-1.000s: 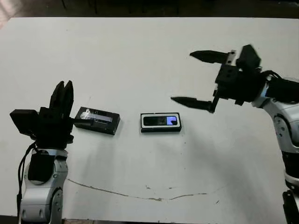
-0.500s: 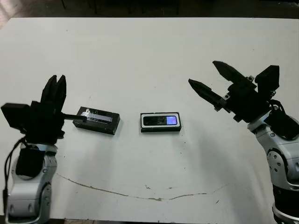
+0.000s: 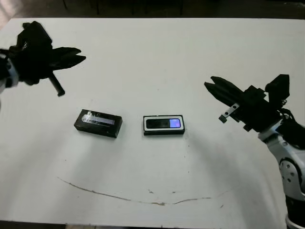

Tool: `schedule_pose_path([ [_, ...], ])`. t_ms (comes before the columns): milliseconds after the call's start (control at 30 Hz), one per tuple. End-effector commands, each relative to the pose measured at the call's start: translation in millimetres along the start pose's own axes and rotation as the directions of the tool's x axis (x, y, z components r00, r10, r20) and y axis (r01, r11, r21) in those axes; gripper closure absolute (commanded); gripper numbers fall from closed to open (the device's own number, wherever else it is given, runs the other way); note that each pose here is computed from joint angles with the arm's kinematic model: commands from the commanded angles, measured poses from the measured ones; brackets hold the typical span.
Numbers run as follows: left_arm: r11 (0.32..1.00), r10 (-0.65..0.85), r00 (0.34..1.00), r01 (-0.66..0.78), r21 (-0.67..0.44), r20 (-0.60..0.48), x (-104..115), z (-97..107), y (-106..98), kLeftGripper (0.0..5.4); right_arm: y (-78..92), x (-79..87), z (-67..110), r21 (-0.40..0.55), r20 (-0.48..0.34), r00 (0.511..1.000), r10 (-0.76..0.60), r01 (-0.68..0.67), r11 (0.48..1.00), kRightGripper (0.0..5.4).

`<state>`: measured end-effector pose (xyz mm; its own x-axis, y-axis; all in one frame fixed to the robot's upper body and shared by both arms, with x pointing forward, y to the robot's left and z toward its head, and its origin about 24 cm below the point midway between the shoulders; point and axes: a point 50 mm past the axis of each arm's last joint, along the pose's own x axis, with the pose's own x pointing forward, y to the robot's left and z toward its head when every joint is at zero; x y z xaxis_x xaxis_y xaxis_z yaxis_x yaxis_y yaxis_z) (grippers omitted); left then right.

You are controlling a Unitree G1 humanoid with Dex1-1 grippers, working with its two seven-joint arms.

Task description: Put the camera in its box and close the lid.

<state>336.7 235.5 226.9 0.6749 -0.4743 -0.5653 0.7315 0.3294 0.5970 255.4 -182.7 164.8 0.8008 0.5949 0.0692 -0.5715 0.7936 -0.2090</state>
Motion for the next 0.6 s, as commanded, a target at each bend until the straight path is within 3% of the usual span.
schedule_pose_path([
  [33,0.990,-0.143,0.983,0.144,0.001,-0.114,20.6,-3.8,-3.9,5.40,-1.9,-6.1,-5.0,0.011,-0.024,0.999,-0.024,0.024,1.000,5.36],
  [233,0.947,-0.293,0.931,0.315,0.069,-0.217,45.3,0.5,-11.4,5.40,-1.3,-7.3,-7.0,0.015,-0.029,0.999,-0.028,0.028,0.999,5.36],
  [467,0.893,-0.382,0.876,0.432,0.127,-0.294,59.6,-8.4,-26.3,5.40,0.9,-4.5,-9.9,0.033,-0.037,0.999,-0.021,0.022,0.999,5.36],
  [600,0.861,-0.442,0.836,0.497,0.107,-0.326,63.4,-19.7,-37.6,5.40,2.5,-3.6,-11.4,0.037,-0.043,0.999,-0.018,0.020,0.999,5.36],
])
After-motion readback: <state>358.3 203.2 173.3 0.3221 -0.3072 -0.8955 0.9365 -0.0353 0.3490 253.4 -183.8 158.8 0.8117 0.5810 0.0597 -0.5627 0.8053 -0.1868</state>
